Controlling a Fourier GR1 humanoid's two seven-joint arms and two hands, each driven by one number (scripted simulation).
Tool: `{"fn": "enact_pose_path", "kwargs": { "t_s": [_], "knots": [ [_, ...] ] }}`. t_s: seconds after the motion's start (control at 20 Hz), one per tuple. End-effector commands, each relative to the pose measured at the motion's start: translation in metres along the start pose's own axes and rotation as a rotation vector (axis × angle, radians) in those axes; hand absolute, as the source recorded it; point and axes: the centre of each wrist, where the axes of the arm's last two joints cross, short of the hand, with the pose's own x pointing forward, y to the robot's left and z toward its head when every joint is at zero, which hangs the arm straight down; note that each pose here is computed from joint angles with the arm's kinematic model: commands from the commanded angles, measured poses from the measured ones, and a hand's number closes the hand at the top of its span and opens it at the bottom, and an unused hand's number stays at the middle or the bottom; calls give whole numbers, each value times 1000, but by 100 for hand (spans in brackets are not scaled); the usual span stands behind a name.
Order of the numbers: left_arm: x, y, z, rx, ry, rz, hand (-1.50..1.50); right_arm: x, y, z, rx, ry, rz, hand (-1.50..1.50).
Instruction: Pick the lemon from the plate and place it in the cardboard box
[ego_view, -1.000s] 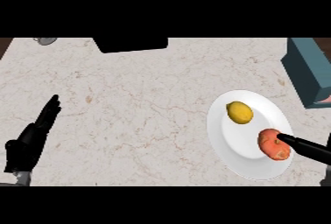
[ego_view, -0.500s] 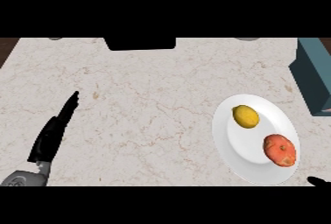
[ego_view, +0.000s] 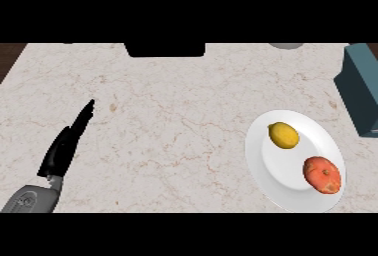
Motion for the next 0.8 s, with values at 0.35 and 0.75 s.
{"fn": "enact_pose_path", "kwargs": {
  "t_s": [0.35, 0.75],
  "knots": [
    [8, -11, -16, -27, -16, 10, 0, 55, 13, -45, 99, 172, 193, -150],
    [-8, -7, -12, -12, -21, -4, 0, 63, 53, -76, 178, 235, 171, -150]
  ]
}}
